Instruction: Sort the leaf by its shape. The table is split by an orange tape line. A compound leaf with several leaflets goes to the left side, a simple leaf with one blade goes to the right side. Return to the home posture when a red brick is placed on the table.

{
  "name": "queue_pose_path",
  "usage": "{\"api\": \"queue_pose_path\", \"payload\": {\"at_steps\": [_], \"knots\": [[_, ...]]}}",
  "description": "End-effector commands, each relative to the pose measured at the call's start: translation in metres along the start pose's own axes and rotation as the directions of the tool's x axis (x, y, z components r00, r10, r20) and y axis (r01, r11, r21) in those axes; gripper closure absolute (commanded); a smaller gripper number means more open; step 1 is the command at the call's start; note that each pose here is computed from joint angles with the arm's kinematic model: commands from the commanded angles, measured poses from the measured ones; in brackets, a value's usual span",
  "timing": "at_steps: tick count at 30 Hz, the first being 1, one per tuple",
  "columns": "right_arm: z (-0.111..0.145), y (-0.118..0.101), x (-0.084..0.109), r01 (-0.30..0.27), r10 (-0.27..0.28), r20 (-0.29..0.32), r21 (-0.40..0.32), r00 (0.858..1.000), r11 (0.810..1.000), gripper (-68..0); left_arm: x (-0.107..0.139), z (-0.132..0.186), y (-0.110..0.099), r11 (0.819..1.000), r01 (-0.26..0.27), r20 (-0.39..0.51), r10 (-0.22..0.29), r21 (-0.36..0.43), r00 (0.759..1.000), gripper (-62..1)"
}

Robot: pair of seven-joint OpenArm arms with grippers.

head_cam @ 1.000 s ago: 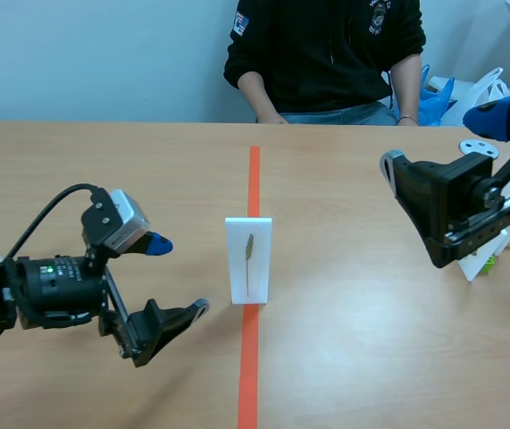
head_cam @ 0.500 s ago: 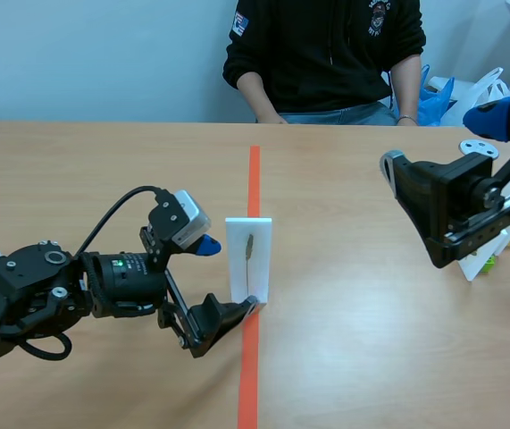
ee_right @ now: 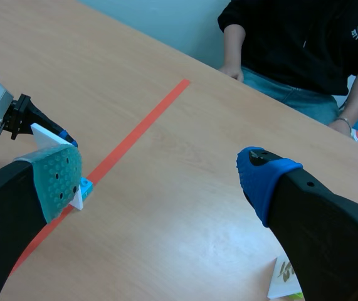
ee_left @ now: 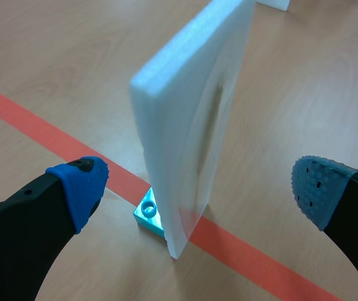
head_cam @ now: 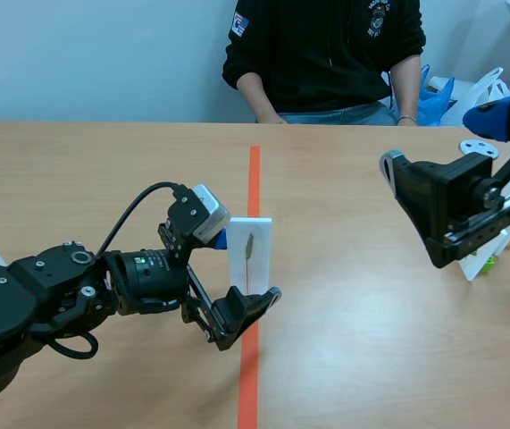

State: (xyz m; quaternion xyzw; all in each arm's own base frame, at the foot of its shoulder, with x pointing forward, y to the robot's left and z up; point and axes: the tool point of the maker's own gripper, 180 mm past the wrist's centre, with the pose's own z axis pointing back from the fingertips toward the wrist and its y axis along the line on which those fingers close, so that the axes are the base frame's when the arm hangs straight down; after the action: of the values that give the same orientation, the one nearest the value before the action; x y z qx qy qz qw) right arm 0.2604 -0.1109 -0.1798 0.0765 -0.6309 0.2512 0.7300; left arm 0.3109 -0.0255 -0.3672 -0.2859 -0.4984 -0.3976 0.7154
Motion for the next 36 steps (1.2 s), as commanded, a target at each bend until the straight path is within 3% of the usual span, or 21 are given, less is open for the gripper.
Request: {"api": "queue_pose_path", "payload": {"at_steps": [1, 3, 10, 16, 24, 31, 36], "knots": [[-0.0007, -0.0021, 0.0057, -0.010, 0.010, 0.020, 0.000, 1.000, 1.000, -50.6, 0.0129, -0.0023, 0.0010, 1.000, 0.010, 0.038, -0.009, -0.007, 0.999, -62.3], [-0.0007, -0.0021, 0.0057, -0.010, 0.010, 0.020, 0.000, 1.000, 1.000, -50.6, 0.0132, -0.0024, 0.0009, 1.000, 0.010, 0.039, -0.009, -0.007, 0.999, -61.9], [-0.0007, -0.0021, 0.0057, -0.010, 0.010, 0.020, 0.000, 1.000, 1.000, -50.6, 0.0132, -0.0022, 0.0009, 1.000, 0.013, 0.040, -0.013, -0.006, 0.999, -38.2], [-0.0007, -0.0021, 0.0057, -0.010, 0.010, 0.020, 0.000, 1.000, 1.000, -50.6, 0.0131, -0.0022, 0.0008, 1.000, 0.013, 0.040, -0.013, -0.007, 0.999, -26.0], [-0.0007, -0.0021, 0.0057, -0.010, 0.010, 0.020, 0.000, 1.000, 1.000, -50.6, 0.0131, -0.0022, 0.0008, 1.000, 0.013, 0.040, -0.012, -0.007, 0.999, -21.2], [-0.0007, -0.0021, 0.0057, -0.010, 0.010, 0.020, 0.000, 1.000, 1.000, -50.6, 0.0131, -0.0022, 0.0008, 1.000, 0.013, 0.040, -0.012, -0.007, 0.999, -8.7], [-0.0007, -0.0021, 0.0057, -0.010, 0.010, 0.020, 0.000, 1.000, 1.000, -50.6, 0.0131, -0.0022, 0.0008, 1.000, 0.013, 0.040, -0.012, -0.007, 0.999, -8.5]]}}
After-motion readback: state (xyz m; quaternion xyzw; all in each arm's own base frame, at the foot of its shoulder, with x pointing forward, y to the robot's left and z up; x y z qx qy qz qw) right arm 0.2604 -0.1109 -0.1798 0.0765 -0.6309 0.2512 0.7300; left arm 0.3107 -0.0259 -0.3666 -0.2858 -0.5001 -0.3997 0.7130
